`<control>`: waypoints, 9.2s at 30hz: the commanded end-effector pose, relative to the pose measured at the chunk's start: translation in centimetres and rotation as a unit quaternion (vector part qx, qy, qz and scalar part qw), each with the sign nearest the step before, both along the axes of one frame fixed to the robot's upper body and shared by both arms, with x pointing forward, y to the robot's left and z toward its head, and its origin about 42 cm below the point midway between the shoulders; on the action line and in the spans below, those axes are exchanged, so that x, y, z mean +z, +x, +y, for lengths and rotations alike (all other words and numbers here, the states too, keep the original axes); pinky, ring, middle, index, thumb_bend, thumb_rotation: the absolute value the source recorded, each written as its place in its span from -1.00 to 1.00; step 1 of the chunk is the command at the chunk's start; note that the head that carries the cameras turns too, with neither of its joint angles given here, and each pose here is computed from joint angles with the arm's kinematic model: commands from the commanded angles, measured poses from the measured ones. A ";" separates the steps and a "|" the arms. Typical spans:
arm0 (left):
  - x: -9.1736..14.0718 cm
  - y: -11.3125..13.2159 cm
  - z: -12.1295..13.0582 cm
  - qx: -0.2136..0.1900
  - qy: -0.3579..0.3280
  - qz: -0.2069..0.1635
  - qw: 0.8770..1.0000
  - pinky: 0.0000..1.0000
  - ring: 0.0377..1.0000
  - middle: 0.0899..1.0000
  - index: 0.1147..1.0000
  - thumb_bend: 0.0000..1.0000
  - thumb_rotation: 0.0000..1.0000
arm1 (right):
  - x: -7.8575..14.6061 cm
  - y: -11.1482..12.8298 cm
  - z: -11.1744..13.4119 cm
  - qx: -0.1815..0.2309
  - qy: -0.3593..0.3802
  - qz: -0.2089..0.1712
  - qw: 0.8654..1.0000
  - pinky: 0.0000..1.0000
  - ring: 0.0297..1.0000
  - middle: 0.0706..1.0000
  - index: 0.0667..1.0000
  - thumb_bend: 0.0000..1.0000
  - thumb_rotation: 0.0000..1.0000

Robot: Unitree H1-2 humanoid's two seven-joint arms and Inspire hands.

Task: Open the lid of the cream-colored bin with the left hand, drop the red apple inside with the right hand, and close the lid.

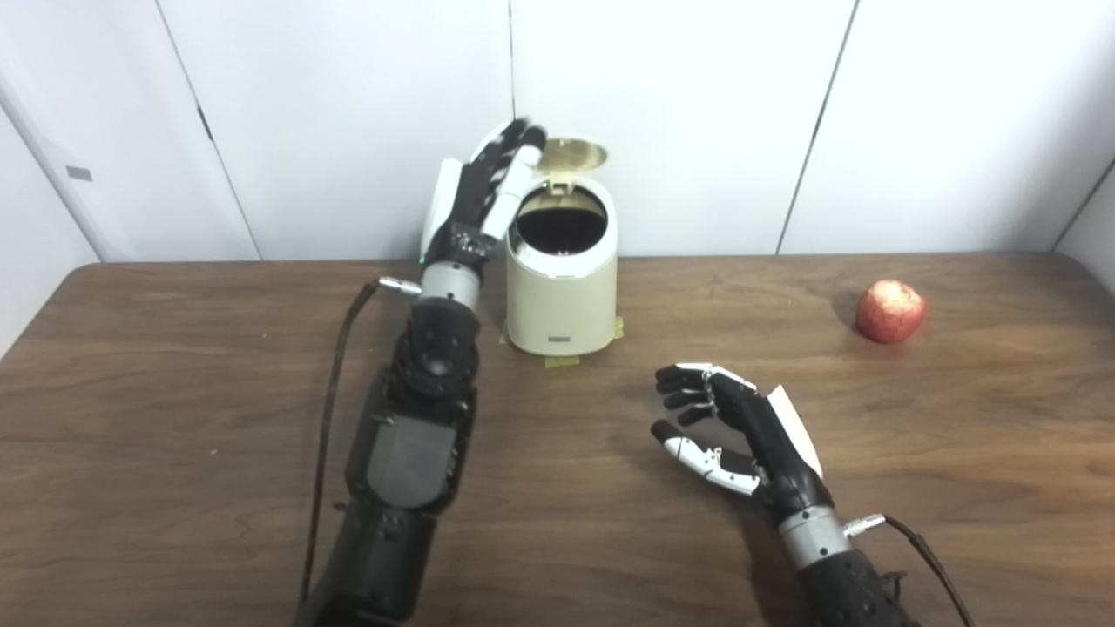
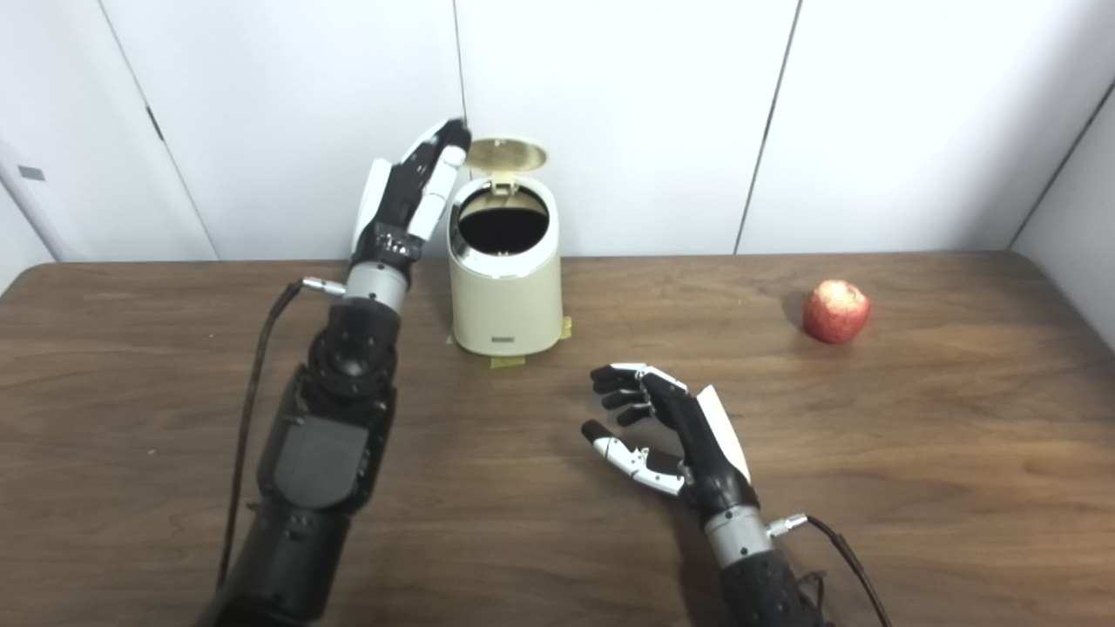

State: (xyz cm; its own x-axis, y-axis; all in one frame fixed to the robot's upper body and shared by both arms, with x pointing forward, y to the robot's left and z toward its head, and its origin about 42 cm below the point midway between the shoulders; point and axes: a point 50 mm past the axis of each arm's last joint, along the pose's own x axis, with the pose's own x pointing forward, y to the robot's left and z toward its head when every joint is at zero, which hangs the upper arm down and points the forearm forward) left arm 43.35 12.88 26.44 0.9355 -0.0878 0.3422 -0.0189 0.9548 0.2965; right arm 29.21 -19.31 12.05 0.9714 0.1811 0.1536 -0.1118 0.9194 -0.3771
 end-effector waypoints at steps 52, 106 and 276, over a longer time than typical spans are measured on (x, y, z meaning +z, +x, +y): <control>-13.3 -19.3 9.2 0.033 -0.145 0.010 0.989 0.47 0.51 0.45 0.35 -0.71 0.11 | 18.6 16.7 -16.5 -0.101 -0.580 0.052 0.807 0.31 0.77 0.82 0.67 1.00 -0.42; -13.9 -18.8 8.7 0.037 -0.097 0.001 0.995 0.34 0.48 0.44 0.33 -0.62 0.34 | 13.7 21.9 -15.6 -0.147 -0.579 0.058 0.800 -0.39 -0.22 -0.21 -0.06 0.06 -1.00; -13.9 -18.2 6.5 0.010 -0.085 0.016 0.996 0.31 0.45 0.45 0.37 -0.61 0.33 | 16.6 7.9 2.0 0.013 0.016 -0.272 0.962 -0.07 0.04 0.06 -0.09 -0.03 -0.72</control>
